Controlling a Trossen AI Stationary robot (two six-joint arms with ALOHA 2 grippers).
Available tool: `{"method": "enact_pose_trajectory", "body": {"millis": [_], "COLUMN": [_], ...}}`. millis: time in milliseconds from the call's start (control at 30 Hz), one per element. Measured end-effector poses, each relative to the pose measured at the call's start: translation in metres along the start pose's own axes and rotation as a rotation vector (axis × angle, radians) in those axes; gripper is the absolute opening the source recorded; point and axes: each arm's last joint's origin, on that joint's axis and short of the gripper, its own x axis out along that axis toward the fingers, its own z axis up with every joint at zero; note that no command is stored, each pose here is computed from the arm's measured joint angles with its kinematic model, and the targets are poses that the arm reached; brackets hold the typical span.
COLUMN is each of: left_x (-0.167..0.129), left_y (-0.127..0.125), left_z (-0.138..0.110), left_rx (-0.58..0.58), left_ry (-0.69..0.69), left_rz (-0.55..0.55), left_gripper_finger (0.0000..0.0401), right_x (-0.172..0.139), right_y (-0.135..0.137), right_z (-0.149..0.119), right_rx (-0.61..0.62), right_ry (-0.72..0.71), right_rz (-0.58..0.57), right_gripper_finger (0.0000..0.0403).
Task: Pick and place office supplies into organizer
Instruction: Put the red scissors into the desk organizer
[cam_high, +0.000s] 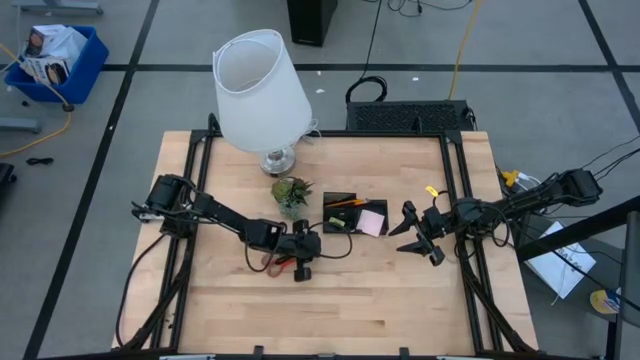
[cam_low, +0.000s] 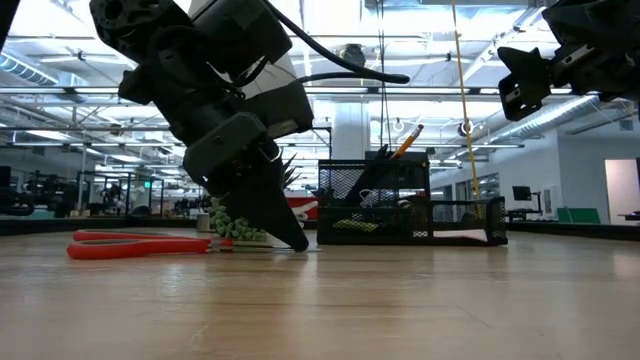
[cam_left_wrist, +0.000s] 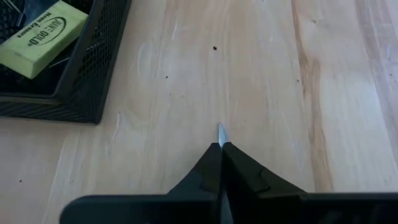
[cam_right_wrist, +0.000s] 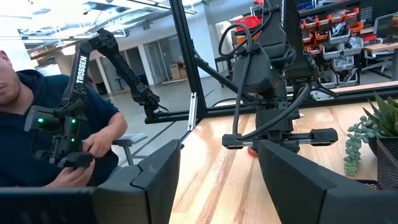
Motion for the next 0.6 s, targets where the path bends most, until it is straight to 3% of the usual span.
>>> {"method": "enact_pose_trajectory", "body": {"millis": [300,600], "left_x": [-0.017,-0.08], "left_y": [-0.008,-0.045], "left_z": [-0.001,-0.008], "left_rx": [-0.011,0.01], "left_ry": [0.038,0.053], "left_rz": [0.005,0.053], "left_gripper_finger": [0.0015,0.0087], "right_x": [0.0,0.0], "right_y": [0.0,0.0], "right_z": [0.0,0.0], "right_rx": [0.0,0.001], "right_ry": [0.0,0.004], "right_rz": [0.0,-0.001], "right_gripper_finger": [0.0212,0.0211]}}
